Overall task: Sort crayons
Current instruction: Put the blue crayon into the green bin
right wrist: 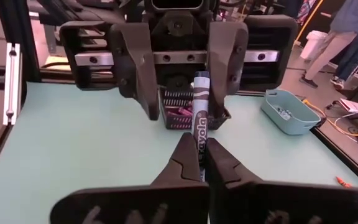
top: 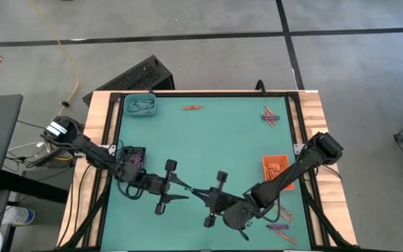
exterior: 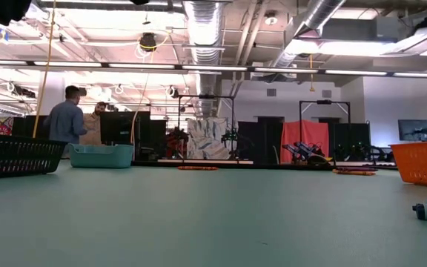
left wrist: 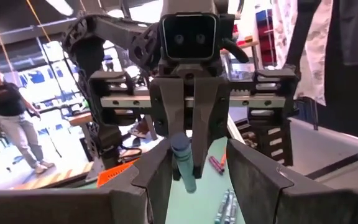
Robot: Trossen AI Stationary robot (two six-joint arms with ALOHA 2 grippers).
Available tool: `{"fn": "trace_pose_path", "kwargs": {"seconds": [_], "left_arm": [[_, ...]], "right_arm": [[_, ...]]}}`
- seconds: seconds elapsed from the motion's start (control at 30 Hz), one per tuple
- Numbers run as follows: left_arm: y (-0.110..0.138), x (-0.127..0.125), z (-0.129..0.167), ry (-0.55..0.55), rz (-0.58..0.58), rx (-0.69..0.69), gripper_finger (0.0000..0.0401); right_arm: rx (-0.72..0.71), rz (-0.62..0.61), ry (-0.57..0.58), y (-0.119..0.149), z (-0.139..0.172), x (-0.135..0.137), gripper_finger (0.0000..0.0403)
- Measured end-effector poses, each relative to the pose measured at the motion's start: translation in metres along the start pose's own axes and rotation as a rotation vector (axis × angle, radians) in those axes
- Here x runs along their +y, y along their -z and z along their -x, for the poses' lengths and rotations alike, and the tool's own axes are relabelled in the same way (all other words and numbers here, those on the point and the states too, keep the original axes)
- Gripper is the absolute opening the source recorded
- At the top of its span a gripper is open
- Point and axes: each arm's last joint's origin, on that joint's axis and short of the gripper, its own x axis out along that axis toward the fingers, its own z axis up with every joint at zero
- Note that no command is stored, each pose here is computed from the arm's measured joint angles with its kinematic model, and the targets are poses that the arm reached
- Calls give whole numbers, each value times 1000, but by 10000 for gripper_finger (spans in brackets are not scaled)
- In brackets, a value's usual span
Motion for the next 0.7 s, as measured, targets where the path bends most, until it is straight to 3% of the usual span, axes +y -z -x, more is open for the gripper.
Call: {"fn": "trace_pose_path", "kwargs": {"seconds": [0.2, 0.57, 0.7], "left_arm": [[-2, -1, 1, -40, -23, -7, 128], [-2, -1, 1, -34, -39, -9, 24], [-2, -2, 1, -20, -49, -12, 8]], "right_arm": [[-19, -31, -1, -3, -3, -2, 0], [-18, -27, -9, -3, -3, -2, 0], [-15, -24, -17, -3, -3, -2, 0]]}}
